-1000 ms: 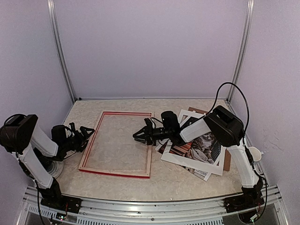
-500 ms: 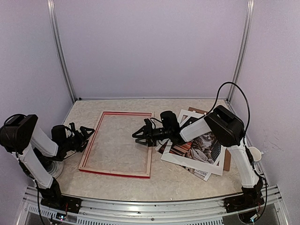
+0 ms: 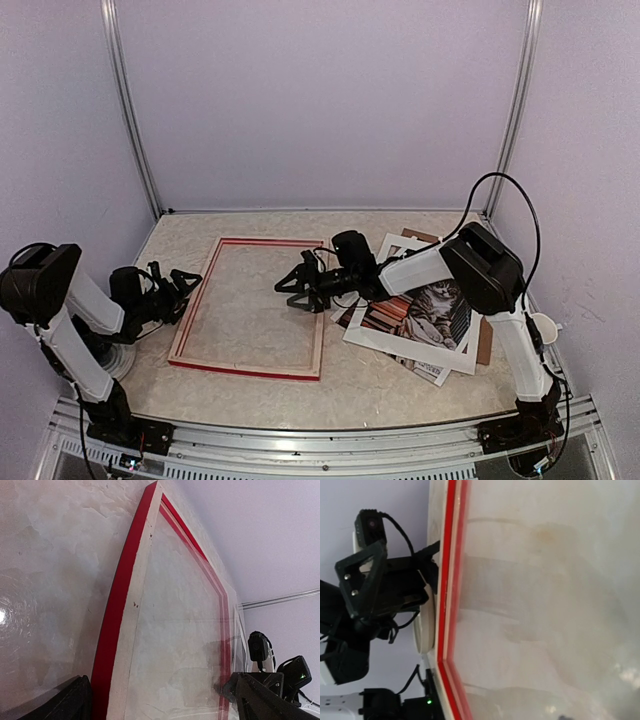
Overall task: Put the photo into the frame
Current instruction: Place the glass panel at the frame body.
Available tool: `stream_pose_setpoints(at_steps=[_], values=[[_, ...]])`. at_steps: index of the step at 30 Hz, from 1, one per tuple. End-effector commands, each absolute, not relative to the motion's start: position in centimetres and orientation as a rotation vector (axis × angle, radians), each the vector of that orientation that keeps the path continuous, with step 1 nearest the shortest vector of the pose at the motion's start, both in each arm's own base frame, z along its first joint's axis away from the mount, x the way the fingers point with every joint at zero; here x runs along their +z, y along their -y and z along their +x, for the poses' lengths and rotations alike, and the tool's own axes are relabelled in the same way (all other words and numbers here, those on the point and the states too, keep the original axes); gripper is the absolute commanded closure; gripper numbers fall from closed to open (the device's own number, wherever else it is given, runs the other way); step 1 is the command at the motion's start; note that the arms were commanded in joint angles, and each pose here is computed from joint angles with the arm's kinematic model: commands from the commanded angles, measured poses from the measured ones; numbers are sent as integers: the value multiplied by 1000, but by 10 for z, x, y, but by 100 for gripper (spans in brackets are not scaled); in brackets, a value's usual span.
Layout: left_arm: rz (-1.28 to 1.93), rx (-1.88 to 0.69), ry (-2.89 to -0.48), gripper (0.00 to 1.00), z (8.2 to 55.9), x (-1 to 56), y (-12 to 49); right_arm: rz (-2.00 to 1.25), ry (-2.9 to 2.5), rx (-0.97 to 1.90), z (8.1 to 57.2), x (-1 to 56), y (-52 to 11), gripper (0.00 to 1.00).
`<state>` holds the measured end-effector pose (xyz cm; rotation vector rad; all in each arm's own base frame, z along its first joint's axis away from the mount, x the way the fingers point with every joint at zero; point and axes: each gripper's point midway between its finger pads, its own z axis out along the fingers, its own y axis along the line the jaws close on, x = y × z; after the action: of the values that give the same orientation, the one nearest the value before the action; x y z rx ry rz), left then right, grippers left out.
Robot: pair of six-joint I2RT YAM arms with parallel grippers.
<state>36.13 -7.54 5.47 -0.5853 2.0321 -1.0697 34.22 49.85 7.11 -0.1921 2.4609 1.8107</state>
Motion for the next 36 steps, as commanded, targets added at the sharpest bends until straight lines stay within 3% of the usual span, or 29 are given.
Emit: stream_pose_setpoints(at_steps=[1, 36], values=[[-589, -1101, -2054, 1, 357, 49, 79, -265, -2455, 1752, 335, 91, -505, 32], [-589, -1102, -2053, 1, 357, 49, 79, -327, -2597, 1371, 326, 92, -463, 26]])
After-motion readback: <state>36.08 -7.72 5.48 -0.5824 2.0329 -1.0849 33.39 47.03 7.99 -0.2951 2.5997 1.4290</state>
